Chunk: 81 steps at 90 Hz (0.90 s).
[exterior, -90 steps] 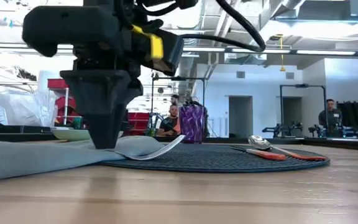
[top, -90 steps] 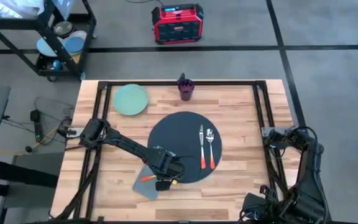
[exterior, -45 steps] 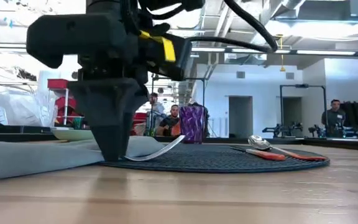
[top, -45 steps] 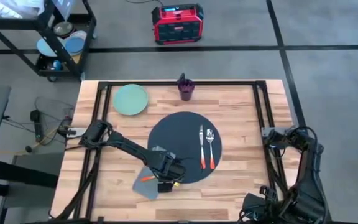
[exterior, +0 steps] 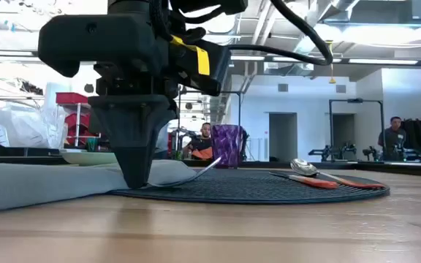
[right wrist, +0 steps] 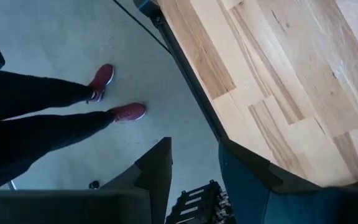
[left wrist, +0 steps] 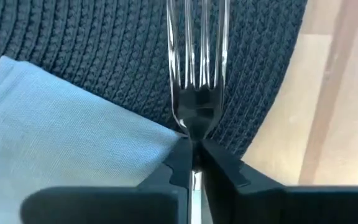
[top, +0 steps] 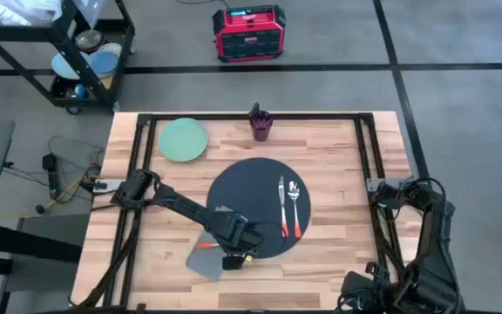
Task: Set table place
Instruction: Put the orange fork on the table napkin
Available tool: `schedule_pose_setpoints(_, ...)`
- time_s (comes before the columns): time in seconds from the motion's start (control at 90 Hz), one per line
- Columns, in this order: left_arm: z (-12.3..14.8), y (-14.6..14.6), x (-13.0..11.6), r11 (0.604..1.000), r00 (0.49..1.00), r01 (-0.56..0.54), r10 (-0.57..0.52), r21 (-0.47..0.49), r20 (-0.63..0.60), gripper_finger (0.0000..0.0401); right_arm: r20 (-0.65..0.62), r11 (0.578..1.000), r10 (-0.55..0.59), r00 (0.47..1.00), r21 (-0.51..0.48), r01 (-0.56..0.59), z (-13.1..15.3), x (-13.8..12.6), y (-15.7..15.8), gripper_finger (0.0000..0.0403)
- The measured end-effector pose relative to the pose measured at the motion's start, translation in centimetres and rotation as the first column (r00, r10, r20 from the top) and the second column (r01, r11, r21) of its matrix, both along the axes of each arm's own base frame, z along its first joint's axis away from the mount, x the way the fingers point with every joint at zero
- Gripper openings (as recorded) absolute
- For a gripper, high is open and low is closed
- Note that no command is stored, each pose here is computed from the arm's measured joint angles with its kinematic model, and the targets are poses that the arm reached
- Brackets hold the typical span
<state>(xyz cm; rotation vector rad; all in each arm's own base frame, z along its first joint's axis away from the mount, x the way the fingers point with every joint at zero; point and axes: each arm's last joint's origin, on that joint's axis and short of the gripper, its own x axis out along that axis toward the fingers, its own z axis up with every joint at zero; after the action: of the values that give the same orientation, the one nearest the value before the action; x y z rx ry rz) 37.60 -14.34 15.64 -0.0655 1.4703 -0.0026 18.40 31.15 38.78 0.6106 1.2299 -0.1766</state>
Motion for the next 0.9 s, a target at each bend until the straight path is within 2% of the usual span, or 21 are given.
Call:
schedule_pose_setpoints(0.167,0.0,0.0,-0.1,1.000,1.000,-0.002,0.002,0.001,-0.006,0.0004,0.000,1.000,0.000,1.000,0.000,0.000,0.0,0.0,0.0,0.0118)
schedule_pose_setpoints(0.356,1.3,0.1,-0.2,1.000,1.000,-0.023,0.023,0.003,-0.019,0.0003,0.000,1.000,0.000,1.000,-0.002,0.000,0.0,0.0,0.0,0.0118)
schedule_pose_setpoints(0.611,3.7,-0.2,0.7,1.000,0.999,-0.024,0.025,-0.009,0.039,0.0002,0.000,1.000,-0.002,1.000,-0.009,0.002,0.0,0.0,-0.1,0.0118)
schedule_pose_setpoints(0.9,3.9,-0.4,1.1,0.999,0.997,-0.026,0.027,-0.020,0.073,0.0008,0.001,1.000,-0.002,1.000,-0.010,0.002,0.0,0.0,-0.1,0.0118)
